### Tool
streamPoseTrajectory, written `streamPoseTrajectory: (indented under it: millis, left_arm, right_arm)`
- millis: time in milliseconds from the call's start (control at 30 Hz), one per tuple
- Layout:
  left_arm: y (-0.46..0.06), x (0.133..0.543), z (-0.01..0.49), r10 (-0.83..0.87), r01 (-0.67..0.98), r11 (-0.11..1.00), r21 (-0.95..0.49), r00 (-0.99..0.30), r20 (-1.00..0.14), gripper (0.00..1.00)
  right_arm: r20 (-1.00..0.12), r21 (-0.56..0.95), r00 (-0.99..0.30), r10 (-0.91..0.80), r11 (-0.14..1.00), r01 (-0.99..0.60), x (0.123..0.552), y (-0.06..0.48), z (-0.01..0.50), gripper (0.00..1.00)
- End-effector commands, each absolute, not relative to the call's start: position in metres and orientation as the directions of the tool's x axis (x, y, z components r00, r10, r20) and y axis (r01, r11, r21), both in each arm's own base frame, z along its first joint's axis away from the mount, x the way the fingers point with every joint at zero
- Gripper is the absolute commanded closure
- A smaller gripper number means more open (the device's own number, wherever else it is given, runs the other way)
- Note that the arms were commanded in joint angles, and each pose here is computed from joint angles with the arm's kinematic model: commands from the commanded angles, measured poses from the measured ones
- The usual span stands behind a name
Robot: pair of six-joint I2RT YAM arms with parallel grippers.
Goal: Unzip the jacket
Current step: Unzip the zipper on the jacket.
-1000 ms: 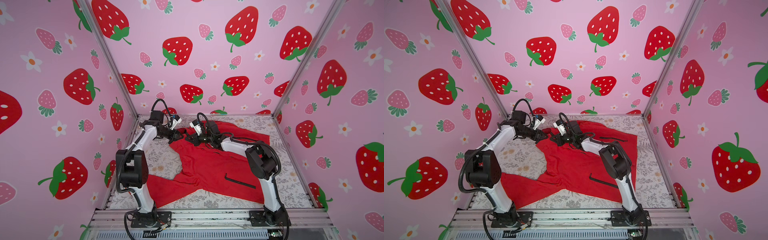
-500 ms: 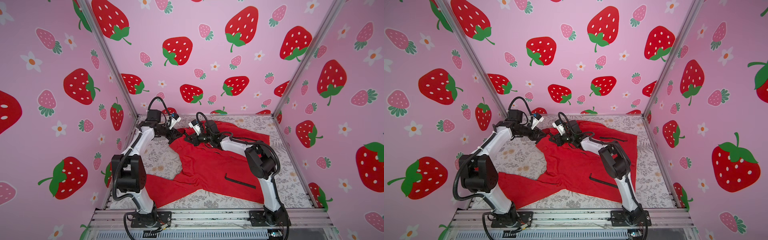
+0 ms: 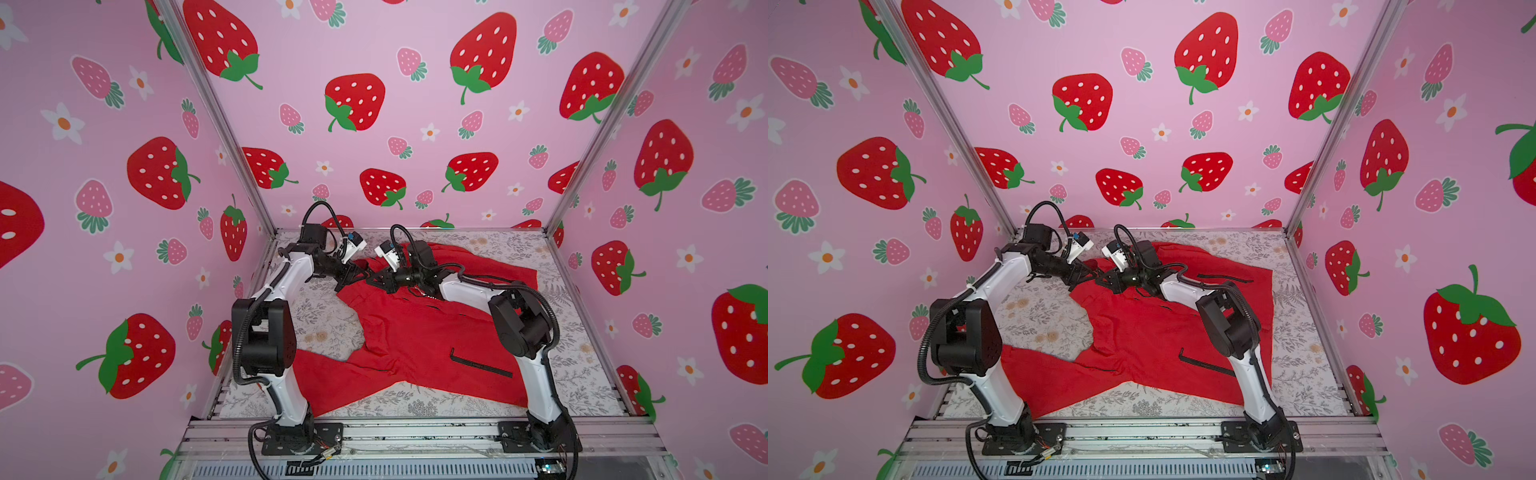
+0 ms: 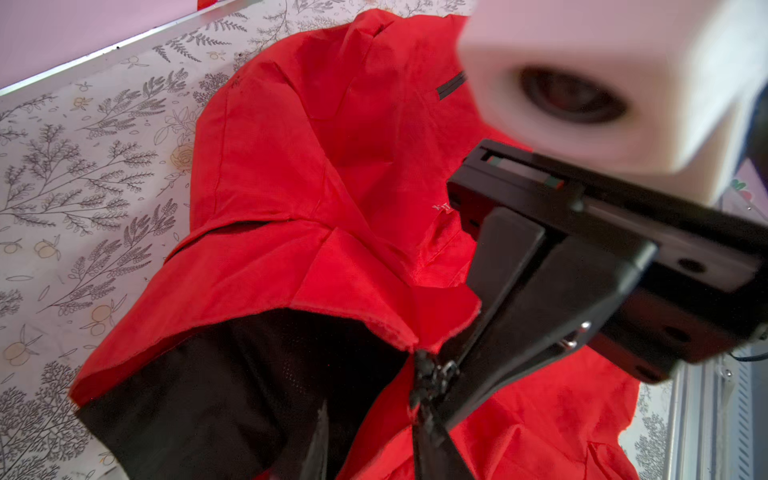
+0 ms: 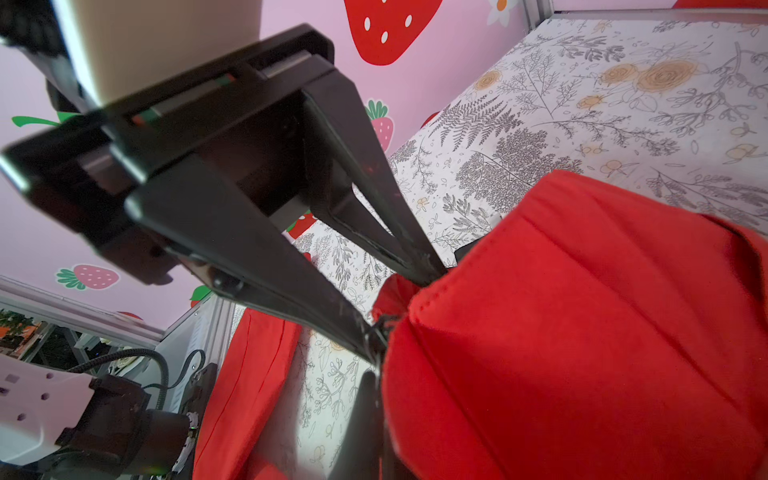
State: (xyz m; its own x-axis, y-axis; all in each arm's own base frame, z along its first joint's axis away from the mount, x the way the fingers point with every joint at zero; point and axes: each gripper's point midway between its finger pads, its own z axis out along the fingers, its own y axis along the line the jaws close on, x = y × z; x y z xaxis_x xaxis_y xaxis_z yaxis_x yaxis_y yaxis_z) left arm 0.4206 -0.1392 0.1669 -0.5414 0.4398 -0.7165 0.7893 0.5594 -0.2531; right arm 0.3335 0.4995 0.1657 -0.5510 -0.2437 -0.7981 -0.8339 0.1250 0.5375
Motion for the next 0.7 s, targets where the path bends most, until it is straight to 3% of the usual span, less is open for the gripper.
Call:
streamPoseTrajectory:
  millis: [0,133,267,433,667]
  left_arm:
    - [-0.153,0.413,0.176,0.452,0.83,0.493,-0.26,-0.5,-0.739,0.68]
    - [-0.156,0.407,0.176,0.455,0.829,0.488,-0.274,-0.51,-0.73,0.78]
    - [-0.153,0.405,0.168,0.461,0.808,0.519,-0.279,-0.54,-0.704,0.98]
    - [-0.15,0.408,0.16,0.4,0.733,0.594,-0.332,-0.627,-0.668,1.0]
    - [-0.122,0.426,0.142,0.156,0.445,0.795,-0.412,-0.806,-0.571,1.0]
  right_arm:
    - [-0.81,0.535,-0.536,-0.237,0.075,-0.842,0.33,0.508,0.174,1.0]
    - [-0.804,0.544,-0.547,-0.235,0.083,-0.835,0.331,0.508,0.173,1.0]
    - [-0.789,0.564,-0.569,-0.232,0.092,-0.82,0.333,0.509,0.171,1.0]
    - [-0.703,0.655,-0.674,-0.225,0.164,-0.738,0.345,0.509,0.151,1.0]
    - [-0.56,0.717,-0.802,-0.209,0.364,-0.595,0.352,0.493,0.118,1.0]
